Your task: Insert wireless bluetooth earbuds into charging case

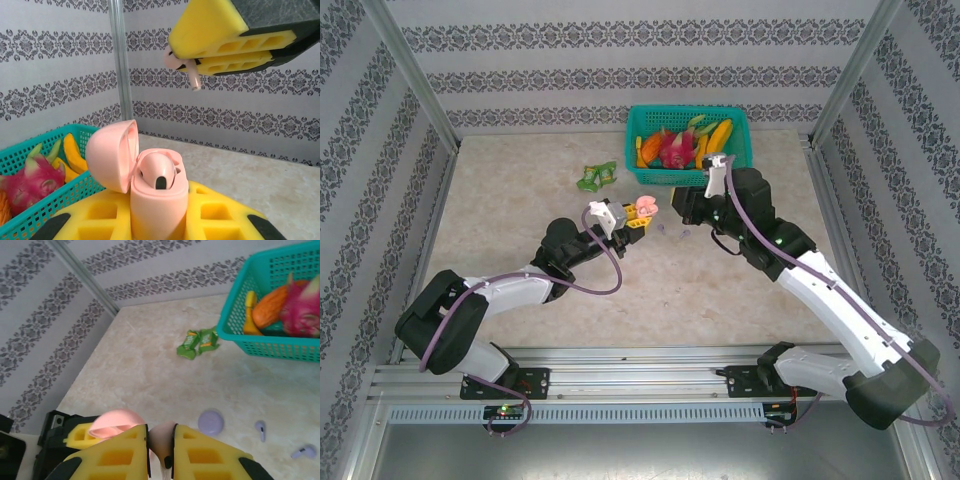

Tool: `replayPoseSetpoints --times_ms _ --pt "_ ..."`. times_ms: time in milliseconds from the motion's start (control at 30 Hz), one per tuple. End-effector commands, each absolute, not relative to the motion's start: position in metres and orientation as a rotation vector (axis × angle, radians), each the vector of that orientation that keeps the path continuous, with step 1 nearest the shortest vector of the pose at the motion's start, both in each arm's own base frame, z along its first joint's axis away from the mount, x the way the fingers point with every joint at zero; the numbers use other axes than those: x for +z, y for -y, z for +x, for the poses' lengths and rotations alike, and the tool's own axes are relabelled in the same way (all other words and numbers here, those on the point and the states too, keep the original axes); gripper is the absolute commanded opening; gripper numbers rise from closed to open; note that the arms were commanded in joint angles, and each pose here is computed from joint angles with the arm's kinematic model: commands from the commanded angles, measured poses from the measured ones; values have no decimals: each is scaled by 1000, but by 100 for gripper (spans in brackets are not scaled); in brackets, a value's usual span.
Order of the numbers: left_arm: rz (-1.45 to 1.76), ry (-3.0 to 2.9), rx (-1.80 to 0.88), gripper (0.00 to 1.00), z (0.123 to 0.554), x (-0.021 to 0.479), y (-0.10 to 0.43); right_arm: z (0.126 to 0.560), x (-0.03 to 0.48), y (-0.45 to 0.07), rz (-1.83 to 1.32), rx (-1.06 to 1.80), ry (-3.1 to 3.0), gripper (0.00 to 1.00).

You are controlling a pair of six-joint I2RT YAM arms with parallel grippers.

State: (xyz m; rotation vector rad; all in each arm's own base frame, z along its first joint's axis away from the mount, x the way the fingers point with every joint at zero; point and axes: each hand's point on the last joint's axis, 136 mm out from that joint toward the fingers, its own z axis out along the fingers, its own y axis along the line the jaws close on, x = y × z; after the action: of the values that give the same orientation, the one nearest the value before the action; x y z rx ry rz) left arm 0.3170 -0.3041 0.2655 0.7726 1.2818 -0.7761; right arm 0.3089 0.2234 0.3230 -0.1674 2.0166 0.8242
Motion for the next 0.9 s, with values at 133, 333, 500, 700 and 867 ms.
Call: replayPoseSetpoints --times_ms 133,333,500,700,867 --pt "790 -1249 -827 0 313 277 317 305 342 -250 -268 910 -1904 16" --pt "775 -1236 -842 0 313 281 318 303 335 -259 -285 926 -1908 16" --pt "758 -1224 -857 0 313 286 317 302 325 -264 -292 929 -1904 16" --pt "756 -1219 -858 0 312 287 317 304 313 -265 -285 922 -1922 16" --pt "755 -1211 -858 0 311 290 316 307 304 -266 -282 905 -1940 16"
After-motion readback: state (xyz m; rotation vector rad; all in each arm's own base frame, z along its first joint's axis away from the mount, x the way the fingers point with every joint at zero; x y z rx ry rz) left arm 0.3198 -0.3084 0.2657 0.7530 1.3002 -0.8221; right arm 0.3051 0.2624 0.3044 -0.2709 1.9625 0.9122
